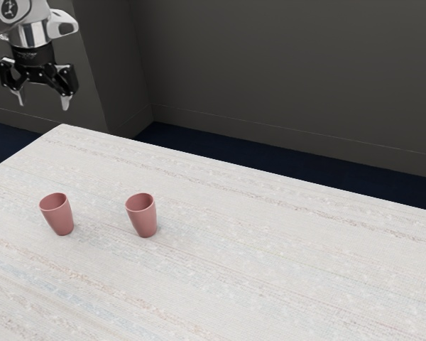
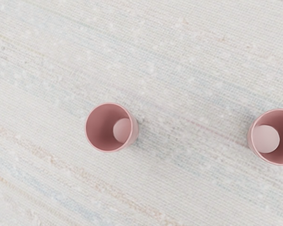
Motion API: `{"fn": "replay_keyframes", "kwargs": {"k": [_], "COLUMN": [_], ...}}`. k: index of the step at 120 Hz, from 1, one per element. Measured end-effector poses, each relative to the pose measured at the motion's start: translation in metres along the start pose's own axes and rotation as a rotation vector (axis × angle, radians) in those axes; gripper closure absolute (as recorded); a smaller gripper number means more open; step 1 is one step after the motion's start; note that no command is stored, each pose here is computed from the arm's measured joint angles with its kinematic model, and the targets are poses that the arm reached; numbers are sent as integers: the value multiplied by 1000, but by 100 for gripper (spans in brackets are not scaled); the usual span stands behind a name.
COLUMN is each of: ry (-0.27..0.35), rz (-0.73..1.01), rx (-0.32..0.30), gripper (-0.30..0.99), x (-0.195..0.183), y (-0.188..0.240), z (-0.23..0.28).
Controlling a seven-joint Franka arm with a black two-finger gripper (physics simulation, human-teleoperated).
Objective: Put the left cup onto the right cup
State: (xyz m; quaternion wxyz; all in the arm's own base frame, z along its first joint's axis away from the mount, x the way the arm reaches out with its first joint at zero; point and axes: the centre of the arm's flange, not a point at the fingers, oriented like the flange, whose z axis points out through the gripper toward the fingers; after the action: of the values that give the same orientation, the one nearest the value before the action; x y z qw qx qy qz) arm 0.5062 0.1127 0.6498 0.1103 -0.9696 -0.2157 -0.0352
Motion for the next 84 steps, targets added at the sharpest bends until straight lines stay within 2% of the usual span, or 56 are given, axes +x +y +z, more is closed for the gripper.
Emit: {"fn": "replay_keyframes", "kwargs": {"k": [44,84], "ry": [5,-50], "rz": [37,3], "rx": [0,14], "gripper": [0,0], "x": [-2,7], "y": [20,3], "z": [-2,26]}}
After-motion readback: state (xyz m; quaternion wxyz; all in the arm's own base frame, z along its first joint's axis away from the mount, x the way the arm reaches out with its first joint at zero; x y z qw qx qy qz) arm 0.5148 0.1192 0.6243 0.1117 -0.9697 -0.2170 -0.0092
